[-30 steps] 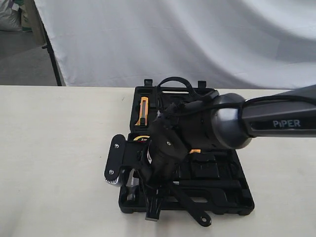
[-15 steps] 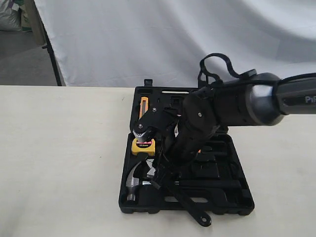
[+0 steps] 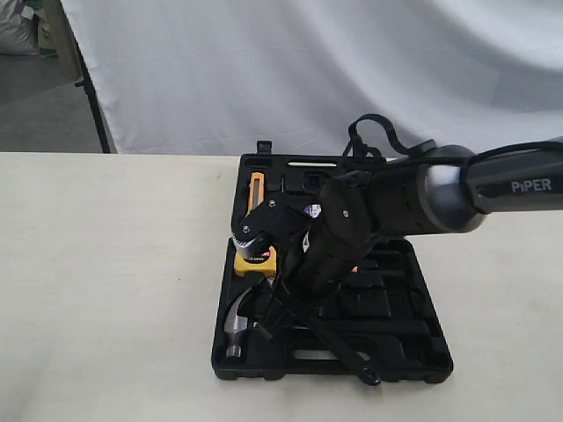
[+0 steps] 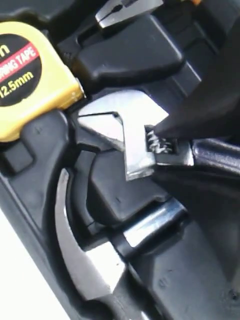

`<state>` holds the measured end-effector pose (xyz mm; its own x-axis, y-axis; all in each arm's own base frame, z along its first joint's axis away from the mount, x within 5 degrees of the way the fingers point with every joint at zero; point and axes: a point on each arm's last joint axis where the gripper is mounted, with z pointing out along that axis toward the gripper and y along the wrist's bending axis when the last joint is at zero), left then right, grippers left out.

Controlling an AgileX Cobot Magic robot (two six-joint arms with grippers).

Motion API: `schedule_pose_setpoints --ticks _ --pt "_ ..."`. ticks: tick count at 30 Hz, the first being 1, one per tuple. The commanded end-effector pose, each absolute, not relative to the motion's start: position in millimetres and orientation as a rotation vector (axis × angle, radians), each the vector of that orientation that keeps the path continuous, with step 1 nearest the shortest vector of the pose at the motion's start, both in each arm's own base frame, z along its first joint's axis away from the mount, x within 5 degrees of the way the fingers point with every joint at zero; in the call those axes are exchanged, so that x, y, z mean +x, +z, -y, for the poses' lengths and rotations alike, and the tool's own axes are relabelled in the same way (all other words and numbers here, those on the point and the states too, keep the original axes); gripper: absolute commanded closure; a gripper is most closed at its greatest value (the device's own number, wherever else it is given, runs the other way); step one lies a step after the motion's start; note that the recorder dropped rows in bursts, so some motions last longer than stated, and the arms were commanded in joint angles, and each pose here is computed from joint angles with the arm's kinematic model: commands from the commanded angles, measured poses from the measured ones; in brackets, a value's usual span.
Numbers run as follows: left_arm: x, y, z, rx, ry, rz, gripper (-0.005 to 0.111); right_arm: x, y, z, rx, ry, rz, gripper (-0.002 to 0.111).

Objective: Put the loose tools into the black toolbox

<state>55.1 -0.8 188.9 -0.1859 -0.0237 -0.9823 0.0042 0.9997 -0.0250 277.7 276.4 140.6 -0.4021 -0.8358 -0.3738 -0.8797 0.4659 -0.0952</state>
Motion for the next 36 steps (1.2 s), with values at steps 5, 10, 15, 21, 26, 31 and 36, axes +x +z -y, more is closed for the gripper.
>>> schedule_pose_setpoints --ticks 5,10,15,21,26,31,36 --pt "55 189 1 -0.019 -0.029 -1.754 0.106 278 155 -272 -1.620 0.102 -2.191 0.109" --pt "55 189 1 -0.019 -0.029 -1.754 0.106 277 153 -272 -1.861 0.030 -2.004 0.109" --pt "55 189 1 -0.019 -0.029 -1.754 0.106 278 153 -271 -1.945 -0.029 -1.922 0.109" --pt "55 189 1 -0.019 -0.029 -1.754 0.106 275 186 -265 -1.794 0.001 -1.986 0.109" --pt "55 189 1 -0.019 -0.029 -1.754 0.106 277 220 -241 -1.529 0.049 -2.176 0.109" --pt "55 189 1 -0.019 -0.029 -1.754 0.106 282 222 -231 -1.181 0.125 -2.409 0.109" --pt "55 189 1 -0.019 -0.029 -1.754 0.106 280 204 -245 -1.161 0.138 -2.435 0.109"
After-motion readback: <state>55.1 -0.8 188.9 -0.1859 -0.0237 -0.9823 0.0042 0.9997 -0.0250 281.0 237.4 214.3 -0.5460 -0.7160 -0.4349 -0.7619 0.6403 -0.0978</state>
